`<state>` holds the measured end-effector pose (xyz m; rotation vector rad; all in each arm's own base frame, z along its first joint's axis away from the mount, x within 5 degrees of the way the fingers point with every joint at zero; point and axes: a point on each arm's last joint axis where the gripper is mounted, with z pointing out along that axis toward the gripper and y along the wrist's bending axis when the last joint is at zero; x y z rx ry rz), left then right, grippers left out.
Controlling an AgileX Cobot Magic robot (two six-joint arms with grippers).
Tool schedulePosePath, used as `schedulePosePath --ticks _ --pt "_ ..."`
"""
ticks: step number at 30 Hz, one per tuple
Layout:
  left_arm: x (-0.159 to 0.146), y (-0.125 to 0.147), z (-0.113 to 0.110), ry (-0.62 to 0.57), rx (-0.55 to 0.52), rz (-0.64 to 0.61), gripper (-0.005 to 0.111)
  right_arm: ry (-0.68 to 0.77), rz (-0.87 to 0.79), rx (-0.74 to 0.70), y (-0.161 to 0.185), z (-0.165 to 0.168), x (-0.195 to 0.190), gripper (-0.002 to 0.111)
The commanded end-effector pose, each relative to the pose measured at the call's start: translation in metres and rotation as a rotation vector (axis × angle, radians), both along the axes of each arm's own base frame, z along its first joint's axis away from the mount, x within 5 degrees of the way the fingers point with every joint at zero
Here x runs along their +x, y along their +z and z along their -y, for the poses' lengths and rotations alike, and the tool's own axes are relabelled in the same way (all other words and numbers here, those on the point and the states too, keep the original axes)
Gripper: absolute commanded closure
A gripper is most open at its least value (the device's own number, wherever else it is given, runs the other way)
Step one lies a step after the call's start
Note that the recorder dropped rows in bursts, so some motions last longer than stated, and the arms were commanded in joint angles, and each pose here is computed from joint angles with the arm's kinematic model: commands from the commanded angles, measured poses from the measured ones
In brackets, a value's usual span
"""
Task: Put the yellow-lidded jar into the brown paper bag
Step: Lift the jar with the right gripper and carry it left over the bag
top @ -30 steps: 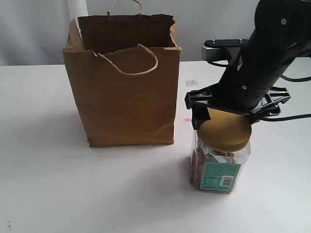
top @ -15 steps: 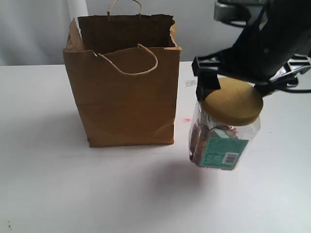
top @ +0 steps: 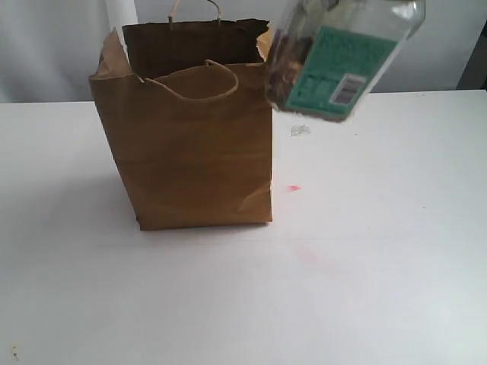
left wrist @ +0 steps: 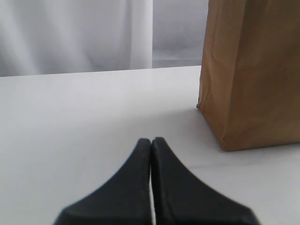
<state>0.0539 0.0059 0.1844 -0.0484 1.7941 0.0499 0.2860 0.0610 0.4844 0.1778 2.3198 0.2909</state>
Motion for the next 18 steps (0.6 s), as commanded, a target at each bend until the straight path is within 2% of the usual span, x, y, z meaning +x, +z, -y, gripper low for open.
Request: schedulePosePath --ticks 1,9,18 --pt "0.000 0.001 0.001 -0.007 -0.007 0.009 0.106 -0.010 0.134 0.020 0.035 0.005 -0.015 0.108" --pt "0.000 0.001 0.001 -0.007 -0.007 0.009 0.106 0.004 0.245 0.067 0.059 0.004 -0.022 0.108" --pt "0.000 0.001 0.001 -0.007 -0.007 0.009 0.106 0.089 0.385 0.205 0.050 -0.018 0.028 0.108"
